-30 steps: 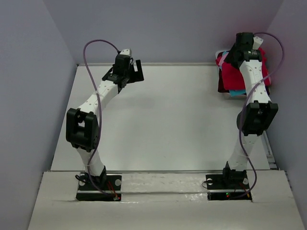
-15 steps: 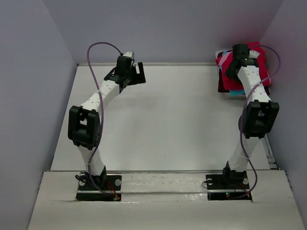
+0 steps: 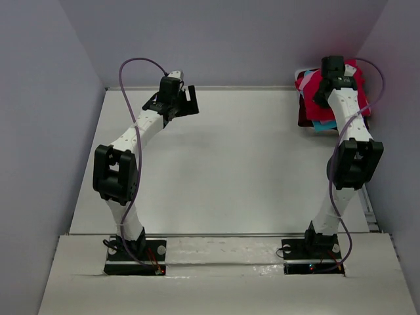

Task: Fold and stack the t-shirts
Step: Grab the tshirt from the pile, then move the tshirt to the center of the board

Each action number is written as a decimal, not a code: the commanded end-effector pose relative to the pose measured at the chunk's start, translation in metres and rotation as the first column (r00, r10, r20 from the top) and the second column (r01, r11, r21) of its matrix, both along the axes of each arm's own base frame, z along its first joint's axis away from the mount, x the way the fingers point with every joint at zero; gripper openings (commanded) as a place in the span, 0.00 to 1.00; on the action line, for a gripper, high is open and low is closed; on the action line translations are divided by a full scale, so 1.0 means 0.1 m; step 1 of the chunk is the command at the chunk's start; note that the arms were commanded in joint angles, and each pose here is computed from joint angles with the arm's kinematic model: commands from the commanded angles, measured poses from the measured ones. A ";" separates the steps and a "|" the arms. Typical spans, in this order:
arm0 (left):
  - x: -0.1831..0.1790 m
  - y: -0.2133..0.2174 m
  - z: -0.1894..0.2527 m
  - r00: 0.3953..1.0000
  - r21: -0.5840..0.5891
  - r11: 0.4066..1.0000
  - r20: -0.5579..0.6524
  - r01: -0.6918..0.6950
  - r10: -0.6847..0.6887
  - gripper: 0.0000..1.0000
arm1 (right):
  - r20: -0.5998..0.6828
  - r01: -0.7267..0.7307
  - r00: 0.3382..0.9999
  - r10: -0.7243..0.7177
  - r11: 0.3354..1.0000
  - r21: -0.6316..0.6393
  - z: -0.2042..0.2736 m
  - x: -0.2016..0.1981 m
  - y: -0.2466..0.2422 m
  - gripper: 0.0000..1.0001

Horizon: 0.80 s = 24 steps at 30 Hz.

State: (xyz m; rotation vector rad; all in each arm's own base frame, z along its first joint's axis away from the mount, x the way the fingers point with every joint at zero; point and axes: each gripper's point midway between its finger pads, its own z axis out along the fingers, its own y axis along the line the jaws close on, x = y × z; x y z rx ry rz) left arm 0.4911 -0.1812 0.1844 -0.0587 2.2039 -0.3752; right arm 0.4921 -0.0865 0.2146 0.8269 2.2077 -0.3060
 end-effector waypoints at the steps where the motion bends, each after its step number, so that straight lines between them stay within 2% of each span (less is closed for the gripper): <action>1: -0.03 0.04 0.16 0.999 -0.001 1.000 0.038 -0.008 0.008 0.92 | 0.113 -0.178 0.980 0.164 0.976 0.127 0.37 0.00 0.38 0.07; 3: -0.03 0.10 0.15 0.999 0.022 0.999 0.038 -0.036 0.035 0.91 | 0.125 -0.239 0.967 0.224 0.963 0.123 0.39 -0.05 0.50 0.07; 8: -0.10 0.17 0.15 0.998 0.039 0.998 0.039 -0.052 0.051 0.89 | 0.263 -0.421 0.886 0.381 0.900 0.116 0.90 -0.27 0.96 0.07; 13: -0.16 0.22 0.26 0.995 0.056 0.996 0.073 -0.073 0.069 0.89 | 0.349 -0.613 0.765 0.542 0.778 0.137 1.21 -0.52 1.47 0.07; 24: -0.35 0.35 0.78 0.978 0.068 0.990 0.181 -0.120 0.107 0.90 | 0.457 -0.798 0.569 0.683 0.593 0.107 1.67 -1.02 2.06 0.07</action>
